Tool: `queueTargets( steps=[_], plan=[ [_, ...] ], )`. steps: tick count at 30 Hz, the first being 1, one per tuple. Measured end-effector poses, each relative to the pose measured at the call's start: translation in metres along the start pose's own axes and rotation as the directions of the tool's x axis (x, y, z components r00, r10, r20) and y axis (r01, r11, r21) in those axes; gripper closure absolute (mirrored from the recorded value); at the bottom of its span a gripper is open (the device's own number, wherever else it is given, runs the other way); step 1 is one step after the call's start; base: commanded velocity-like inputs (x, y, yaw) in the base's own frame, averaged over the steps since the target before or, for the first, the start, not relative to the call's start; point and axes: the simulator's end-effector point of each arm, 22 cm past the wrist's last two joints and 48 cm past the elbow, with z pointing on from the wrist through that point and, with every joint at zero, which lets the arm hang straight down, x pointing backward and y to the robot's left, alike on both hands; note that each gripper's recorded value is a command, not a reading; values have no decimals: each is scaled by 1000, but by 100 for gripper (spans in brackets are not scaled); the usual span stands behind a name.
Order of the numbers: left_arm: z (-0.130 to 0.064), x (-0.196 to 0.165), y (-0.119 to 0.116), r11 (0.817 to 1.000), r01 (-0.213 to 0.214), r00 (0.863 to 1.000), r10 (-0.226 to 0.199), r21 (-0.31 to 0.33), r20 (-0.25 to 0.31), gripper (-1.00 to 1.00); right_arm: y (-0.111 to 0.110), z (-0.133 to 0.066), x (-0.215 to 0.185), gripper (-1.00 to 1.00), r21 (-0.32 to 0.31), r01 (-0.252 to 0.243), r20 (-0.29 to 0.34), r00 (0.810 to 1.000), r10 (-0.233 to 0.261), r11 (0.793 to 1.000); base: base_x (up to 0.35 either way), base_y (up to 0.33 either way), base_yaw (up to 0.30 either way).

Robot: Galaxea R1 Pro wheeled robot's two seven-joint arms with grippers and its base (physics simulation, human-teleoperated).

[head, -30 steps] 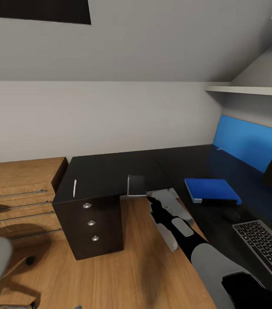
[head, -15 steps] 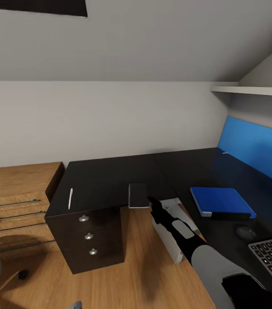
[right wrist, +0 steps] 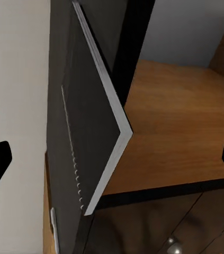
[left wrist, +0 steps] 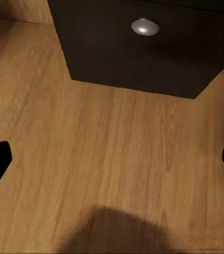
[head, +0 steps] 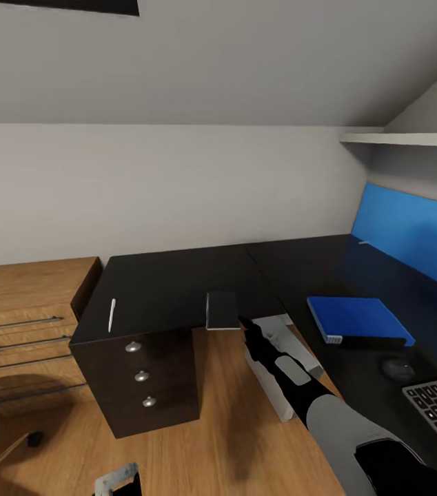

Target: In the bedroom, organize the workspace by keeping the computer under the desk, ensuring the monitor is on the desk, placing the keyboard on the desk next to the monitor, placing the mouse on the desk next to the keyboard, moving the folder from the swivel chair onto the desk next to the mouse, stacking the notebook on top of the folder with the pen on top of the notebook, and positioning the swivel chair next to the desk.

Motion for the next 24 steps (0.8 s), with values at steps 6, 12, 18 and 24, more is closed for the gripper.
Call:
queueTargets(
  steps=[6,12,18,24],
  plan=[
    [-3,9,-29,967,23,991,11,255,-133,-100,-10,3,-1,-100,-1,10,18,1000,-10,1000,0,0,0],
    [1,17,-32,954,29,989,17,298,-149,-100,-20,6,2,-100,-3,11,17,1000,-11,1000,0,0,0],
    [4,22,-31,954,29,988,17,298,-152,-100,-20,8,11,-100,-9,5,8,1000,-5,1000,0,0,0],
    [6,39,-24,959,30,982,24,283,-186,-100,-18,9,16,-100,-11,6,2,1000,-6,1000,0,0,0]
  ],
)
